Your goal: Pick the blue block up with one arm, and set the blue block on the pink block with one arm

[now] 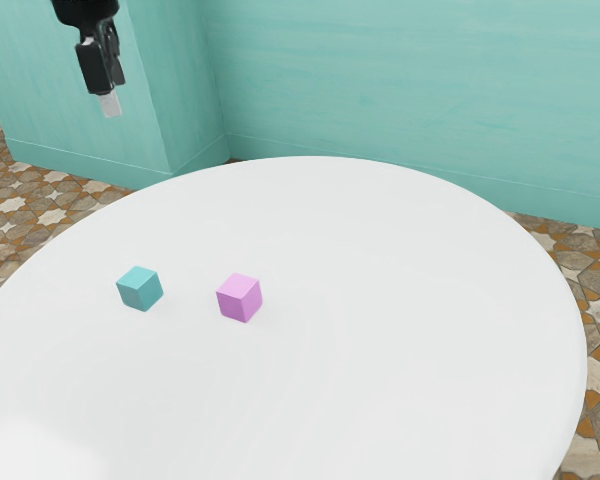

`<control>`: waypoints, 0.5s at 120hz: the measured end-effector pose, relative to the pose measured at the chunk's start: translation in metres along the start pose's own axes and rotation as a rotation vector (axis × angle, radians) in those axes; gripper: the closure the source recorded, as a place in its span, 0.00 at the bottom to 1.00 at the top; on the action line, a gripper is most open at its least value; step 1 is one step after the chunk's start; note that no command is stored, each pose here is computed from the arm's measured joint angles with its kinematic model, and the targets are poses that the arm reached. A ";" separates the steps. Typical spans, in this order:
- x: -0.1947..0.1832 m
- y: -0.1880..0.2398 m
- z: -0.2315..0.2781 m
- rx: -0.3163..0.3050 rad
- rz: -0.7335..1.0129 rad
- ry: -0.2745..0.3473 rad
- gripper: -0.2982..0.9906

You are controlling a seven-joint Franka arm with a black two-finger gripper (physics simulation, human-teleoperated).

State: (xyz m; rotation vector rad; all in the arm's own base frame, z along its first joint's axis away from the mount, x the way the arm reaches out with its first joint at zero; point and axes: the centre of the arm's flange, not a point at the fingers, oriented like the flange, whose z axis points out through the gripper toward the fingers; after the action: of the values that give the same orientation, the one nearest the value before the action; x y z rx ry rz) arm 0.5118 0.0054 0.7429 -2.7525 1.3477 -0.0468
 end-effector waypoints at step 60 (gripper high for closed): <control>-0.093 0.034 0.134 -0.099 0.090 -0.160 0.23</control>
State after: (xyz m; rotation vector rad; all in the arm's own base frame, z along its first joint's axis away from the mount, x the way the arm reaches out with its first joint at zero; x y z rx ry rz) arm 0.4362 0.0652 0.6067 -2.7010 1.4645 0.2468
